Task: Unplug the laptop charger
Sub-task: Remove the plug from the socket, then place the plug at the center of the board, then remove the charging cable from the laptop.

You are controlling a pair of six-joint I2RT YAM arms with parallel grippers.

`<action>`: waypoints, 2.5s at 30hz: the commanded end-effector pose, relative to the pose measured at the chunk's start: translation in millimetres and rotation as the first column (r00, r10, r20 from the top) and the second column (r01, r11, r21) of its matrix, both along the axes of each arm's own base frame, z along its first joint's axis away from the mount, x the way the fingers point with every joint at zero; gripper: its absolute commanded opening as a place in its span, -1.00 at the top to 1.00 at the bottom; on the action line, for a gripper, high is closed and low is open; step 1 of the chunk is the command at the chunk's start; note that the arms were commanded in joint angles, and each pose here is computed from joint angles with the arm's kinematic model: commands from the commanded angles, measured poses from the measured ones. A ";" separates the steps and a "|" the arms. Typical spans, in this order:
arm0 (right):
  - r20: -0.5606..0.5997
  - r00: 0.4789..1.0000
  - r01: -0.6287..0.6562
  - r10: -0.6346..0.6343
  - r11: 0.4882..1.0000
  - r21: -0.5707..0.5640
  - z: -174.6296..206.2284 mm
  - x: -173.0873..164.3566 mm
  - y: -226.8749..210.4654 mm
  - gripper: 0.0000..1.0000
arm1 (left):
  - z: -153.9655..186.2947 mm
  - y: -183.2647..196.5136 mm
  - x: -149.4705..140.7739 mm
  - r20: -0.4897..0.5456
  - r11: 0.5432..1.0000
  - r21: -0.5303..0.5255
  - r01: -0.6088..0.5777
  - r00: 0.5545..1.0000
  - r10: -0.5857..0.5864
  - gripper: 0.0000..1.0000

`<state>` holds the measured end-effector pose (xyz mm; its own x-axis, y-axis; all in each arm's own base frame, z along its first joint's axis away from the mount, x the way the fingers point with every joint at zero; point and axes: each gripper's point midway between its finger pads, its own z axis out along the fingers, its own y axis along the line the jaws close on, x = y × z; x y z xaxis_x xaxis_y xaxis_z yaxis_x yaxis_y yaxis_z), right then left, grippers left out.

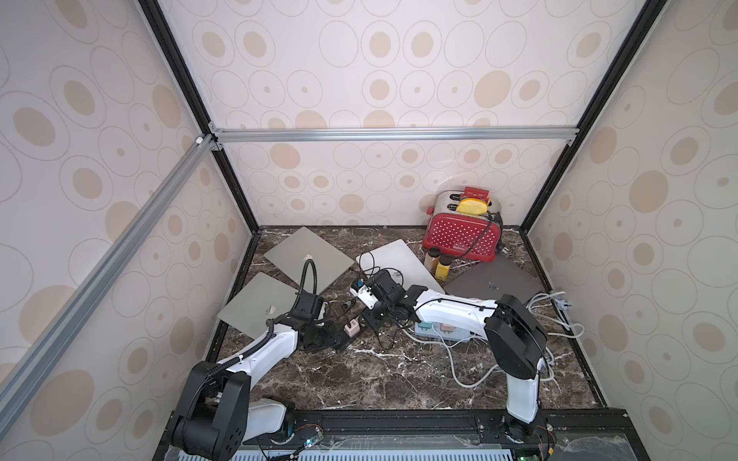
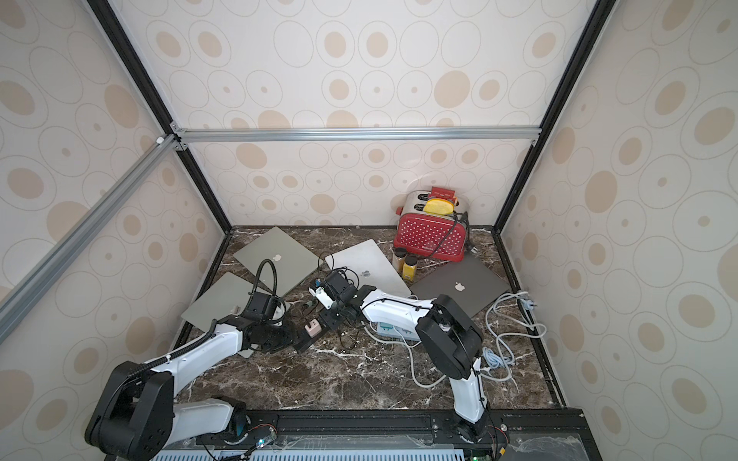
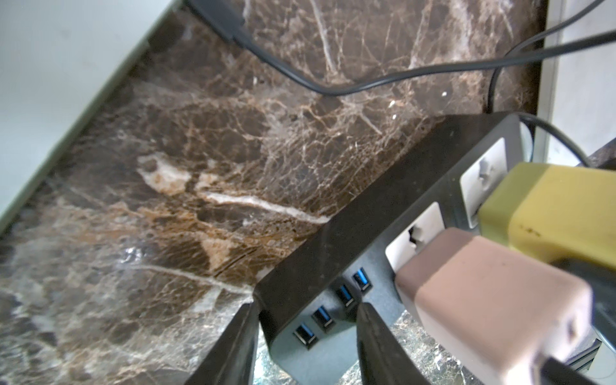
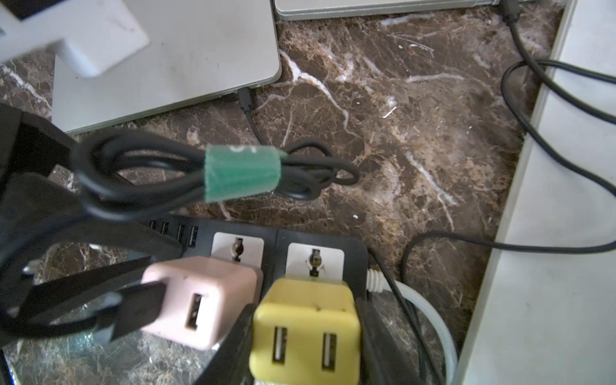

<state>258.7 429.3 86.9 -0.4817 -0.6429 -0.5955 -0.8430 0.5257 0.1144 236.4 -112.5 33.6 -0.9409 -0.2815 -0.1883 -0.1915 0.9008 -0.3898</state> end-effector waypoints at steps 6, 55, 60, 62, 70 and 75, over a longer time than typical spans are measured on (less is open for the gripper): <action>0.161 0.986 0.035 -0.044 0.998 0.060 54.3 12.1 -18.9 0.63 | -21.6 12.8 -24.1 -0.102 0.998 0.068 -0.001 0.995 0.008 0.02; -0.135 0.986 0.078 -0.097 0.987 -0.138 -21.6 -7.6 -71.6 -0.43 | 111.3 46.6 -4.9 0.251 0.978 0.199 -0.060 0.968 0.009 -0.90; -0.076 0.993 0.086 -0.090 0.995 -0.052 28.6 13.3 -63.5 -0.45 | 142.3 47.2 17.9 0.309 0.969 0.241 -0.046 0.951 -0.032 -0.92; -0.039 0.996 0.083 -0.083 0.997 -0.005 53.3 30.7 -62.3 -0.45 | 151.5 42.4 35.7 0.334 0.973 0.230 -0.036 0.942 -0.044 -0.93; 0.059 0.998 0.026 -0.025 0.999 -0.019 77.4 140.5 -53.5 -0.46 | 156.0 27.2 134.7 0.319 0.987 0.160 0.025 0.945 -0.076 -0.98; 0.045 0.997 -0.066 0.065 0.998 0.006 55.1 187.5 -10.2 -0.46 | 137.0 32.1 181.5 0.245 0.978 0.206 0.038 0.965 -0.089 -0.98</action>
<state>465.5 411.6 201.5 -0.3876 -0.5498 -0.7399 -0.8271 0.5619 0.0157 404.0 -83.8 170.6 -0.8600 -0.2010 -0.4690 -0.0826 0.9619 -0.2606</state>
